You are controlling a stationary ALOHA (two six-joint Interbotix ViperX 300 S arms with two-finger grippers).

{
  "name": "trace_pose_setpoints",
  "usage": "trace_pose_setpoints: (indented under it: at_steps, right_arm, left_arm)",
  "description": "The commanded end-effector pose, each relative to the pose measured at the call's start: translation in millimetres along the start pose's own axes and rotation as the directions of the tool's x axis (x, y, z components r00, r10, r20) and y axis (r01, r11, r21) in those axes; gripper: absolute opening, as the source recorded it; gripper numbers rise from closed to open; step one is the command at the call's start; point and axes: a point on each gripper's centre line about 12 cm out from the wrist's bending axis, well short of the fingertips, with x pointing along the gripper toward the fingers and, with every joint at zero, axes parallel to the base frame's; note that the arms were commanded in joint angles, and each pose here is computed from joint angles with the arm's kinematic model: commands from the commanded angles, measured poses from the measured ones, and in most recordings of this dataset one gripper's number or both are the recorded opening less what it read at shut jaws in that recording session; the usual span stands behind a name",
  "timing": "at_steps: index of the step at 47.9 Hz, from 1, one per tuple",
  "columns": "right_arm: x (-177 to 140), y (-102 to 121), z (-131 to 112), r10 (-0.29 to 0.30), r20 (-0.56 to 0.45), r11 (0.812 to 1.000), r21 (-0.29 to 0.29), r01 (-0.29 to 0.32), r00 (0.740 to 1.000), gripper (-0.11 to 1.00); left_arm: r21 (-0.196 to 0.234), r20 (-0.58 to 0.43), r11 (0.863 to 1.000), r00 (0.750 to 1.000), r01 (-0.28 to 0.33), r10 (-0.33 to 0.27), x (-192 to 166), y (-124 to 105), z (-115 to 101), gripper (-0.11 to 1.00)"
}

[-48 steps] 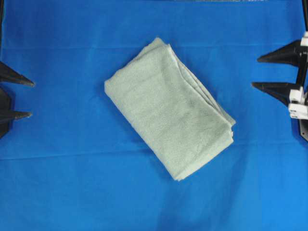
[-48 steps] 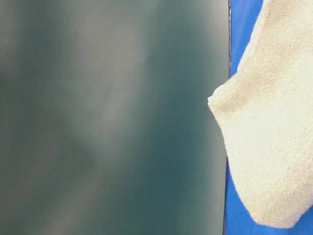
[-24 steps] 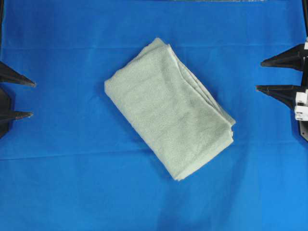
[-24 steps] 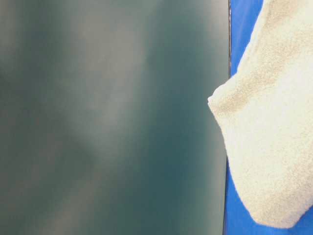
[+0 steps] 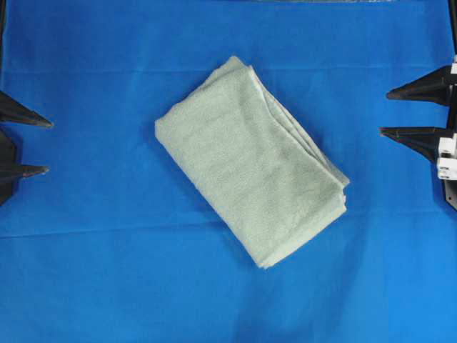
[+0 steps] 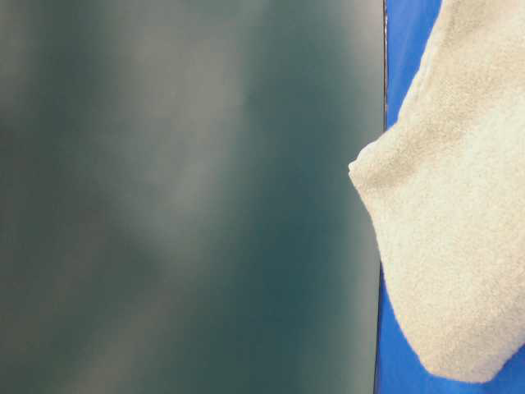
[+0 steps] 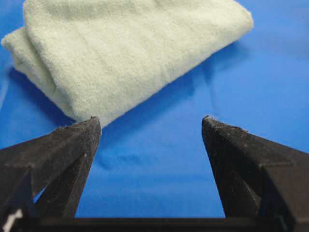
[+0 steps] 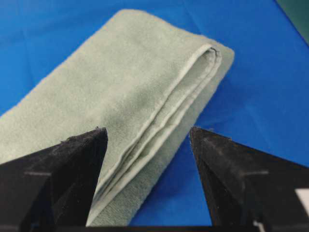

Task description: Fold a bath towel.

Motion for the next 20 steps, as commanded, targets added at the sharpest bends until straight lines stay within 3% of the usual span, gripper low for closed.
trace_pose_setpoints:
  at_steps: [1, 20]
  right_arm:
    - [0.1, 1.3, 4.0, 0.007, 0.012, 1.0, -0.001, -0.007, 1.0, 0.67]
    - [0.1, 2.4, 5.0, 0.017, 0.02, 1.0, -0.002, -0.017, 1.0, 0.67]
  left_arm:
    - [0.003, 0.005, 1.0, 1.0, -0.001, 0.001, 1.6, 0.1, 3.8, 0.81]
    - [-0.003, 0.006, 1.0, 1.0, 0.001, -0.001, 1.5, -0.1, 4.4, 0.81]
